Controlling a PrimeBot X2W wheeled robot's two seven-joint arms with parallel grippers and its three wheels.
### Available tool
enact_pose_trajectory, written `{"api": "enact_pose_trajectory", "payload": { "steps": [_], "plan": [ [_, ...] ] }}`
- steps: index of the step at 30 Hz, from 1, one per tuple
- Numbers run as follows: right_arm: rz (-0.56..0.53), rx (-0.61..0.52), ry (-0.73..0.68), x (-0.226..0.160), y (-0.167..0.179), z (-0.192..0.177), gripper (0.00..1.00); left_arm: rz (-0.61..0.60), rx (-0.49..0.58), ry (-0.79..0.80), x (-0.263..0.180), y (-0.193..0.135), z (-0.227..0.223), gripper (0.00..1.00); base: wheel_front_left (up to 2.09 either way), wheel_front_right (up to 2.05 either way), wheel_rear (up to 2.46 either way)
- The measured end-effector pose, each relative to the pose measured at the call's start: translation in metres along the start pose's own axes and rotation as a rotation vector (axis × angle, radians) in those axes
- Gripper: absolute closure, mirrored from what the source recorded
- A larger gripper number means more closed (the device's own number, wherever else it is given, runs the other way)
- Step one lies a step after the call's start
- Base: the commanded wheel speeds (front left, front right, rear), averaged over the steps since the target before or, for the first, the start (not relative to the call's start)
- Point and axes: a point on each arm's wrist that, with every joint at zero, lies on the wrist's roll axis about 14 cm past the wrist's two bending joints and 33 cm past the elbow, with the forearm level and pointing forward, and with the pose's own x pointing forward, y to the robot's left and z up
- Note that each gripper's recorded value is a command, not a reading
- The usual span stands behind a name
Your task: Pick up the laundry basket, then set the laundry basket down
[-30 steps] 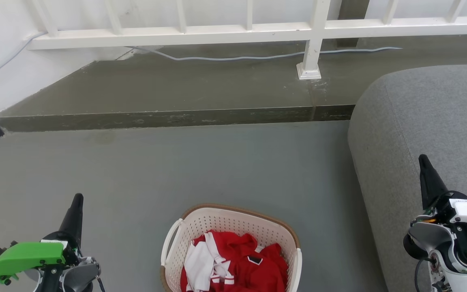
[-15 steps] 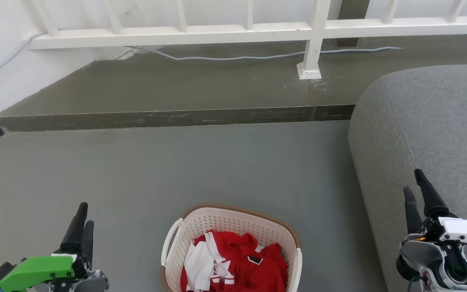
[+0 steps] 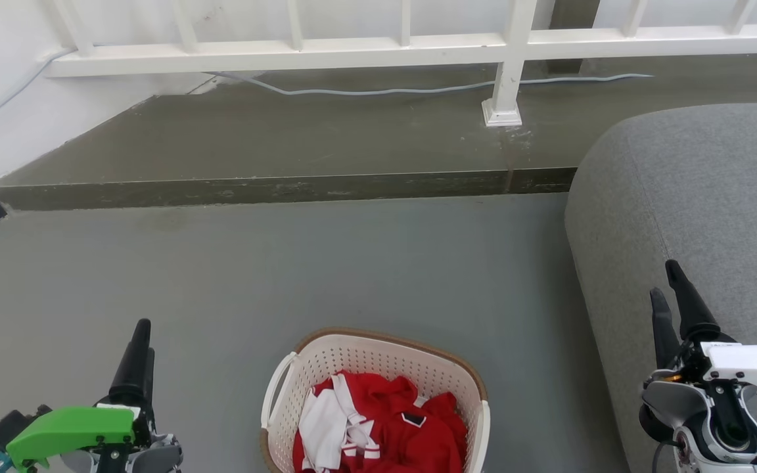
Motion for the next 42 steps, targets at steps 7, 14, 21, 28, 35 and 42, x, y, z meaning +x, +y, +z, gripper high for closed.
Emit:
{"api": "enact_pose_trajectory", "payload": {
  "steps": [7,14,21,28,35,42],
  "plan": [
    [0.025,-0.104,0.028,0.002,0.008,-0.007,0.00,-0.008,0.114,0.010,0.001,-0.002,-0.003,0.00,0.00,0.00,0.00],
    [0.057,-0.284,0.062,0.006,0.016,-0.013,0.00,-0.018,0.240,0.012,0.001,-0.004,-0.001,0.00,0.00,0.00,0.00],
    [0.067,-0.440,0.096,0.005,0.015,-0.021,0.00,-0.031,0.380,0.002,0.001,-0.008,0.001,0.00,0.00,0.00,0.00],
    [0.076,-0.590,0.107,0.005,0.013,-0.022,0.00,-0.046,0.508,0.000,0.002,-0.012,-0.002,0.00,0.00,0.00,0.00],
    [0.116,-0.695,0.084,0.009,0.023,-0.021,0.00,-0.060,0.604,-0.007,0.003,-0.017,-0.005,0.00,0.00,0.00,0.00],
    [0.134,-0.769,0.079,0.008,0.025,-0.026,0.00,-0.087,0.692,-0.017,0.004,-0.023,-0.009,0.00,0.00,0.00,0.00]
  ]
}}
